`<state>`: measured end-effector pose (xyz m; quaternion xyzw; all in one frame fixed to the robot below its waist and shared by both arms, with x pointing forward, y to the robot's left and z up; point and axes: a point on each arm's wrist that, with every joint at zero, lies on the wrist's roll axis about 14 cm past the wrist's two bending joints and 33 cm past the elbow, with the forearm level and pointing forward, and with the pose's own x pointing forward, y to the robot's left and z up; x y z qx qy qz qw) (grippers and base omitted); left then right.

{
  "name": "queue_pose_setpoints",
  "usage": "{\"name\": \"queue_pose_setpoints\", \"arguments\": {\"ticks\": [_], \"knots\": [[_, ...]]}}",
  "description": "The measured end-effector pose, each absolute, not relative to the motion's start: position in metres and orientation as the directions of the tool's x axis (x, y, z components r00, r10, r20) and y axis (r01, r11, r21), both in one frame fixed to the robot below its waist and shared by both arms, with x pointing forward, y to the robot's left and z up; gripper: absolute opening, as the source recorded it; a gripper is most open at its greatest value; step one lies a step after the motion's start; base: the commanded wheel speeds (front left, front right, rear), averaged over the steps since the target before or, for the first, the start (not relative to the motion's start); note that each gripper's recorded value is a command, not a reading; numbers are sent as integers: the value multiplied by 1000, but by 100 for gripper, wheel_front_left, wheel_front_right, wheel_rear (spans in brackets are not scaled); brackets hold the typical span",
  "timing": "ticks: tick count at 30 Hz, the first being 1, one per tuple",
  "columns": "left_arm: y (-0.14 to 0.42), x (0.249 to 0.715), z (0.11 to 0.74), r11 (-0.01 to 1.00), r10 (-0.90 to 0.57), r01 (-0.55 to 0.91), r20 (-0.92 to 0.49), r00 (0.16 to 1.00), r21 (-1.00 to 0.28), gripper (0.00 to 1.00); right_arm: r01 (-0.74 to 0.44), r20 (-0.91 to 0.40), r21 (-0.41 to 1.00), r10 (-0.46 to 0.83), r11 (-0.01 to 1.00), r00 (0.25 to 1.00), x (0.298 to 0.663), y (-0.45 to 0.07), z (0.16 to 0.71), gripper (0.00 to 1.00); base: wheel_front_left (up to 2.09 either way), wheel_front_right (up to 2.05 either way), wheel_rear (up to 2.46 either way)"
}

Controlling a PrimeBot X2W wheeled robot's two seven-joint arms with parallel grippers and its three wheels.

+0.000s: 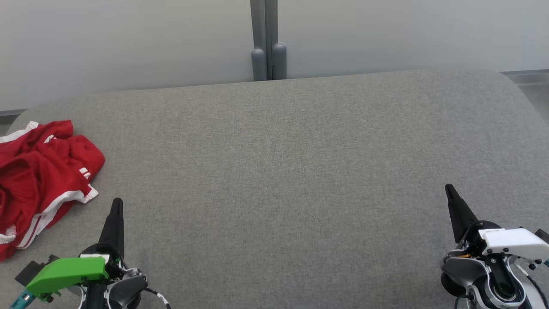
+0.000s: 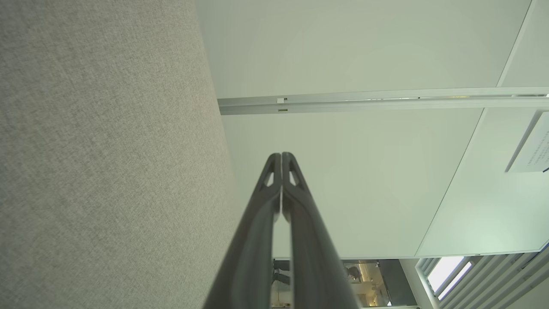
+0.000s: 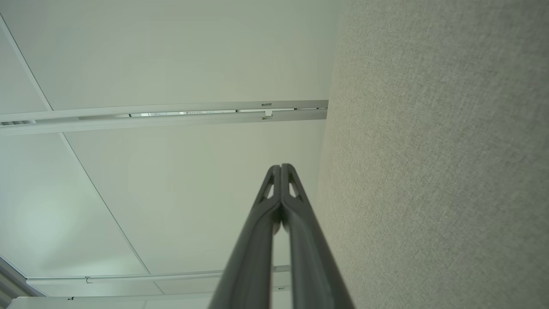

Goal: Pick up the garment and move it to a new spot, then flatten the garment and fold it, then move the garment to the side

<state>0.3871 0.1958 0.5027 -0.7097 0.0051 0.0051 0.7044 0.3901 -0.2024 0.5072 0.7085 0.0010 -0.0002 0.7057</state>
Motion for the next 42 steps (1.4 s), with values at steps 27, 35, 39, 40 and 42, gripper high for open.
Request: {"name": "queue_pose_setpoints", "arguments": {"ticks": [27, 35, 39, 40, 42], "knots": [[195, 377, 477, 77, 23, -96, -94, 995, -992, 100, 65, -65, 996, 6, 61, 998, 383, -194, 487, 100, 0, 0, 0], [198, 378, 475, 251, 37, -108, -102, 994, -962, 100, 70, -71, 971, -2, 229, 997, 385, -195, 487, 100, 0, 0, 0], [197, 378, 475, 346, 38, -110, -103, 994, -932, 100, 63, -66, 944, 0, 324, 998, 386, -193, 489, 100, 0, 0, 0], [197, 378, 475, 365, 38, -110, -103, 994, -925, 100, 61, -64, 936, 0, 346, 998, 387, -192, 489, 100, 0, 0, 0], [196, 378, 475, 410, 35, -109, -103, 994, -906, 100, 55, -61, 920, 4, 389, 998, 388, -191, 491, 100, 0, 0, 0]]}}
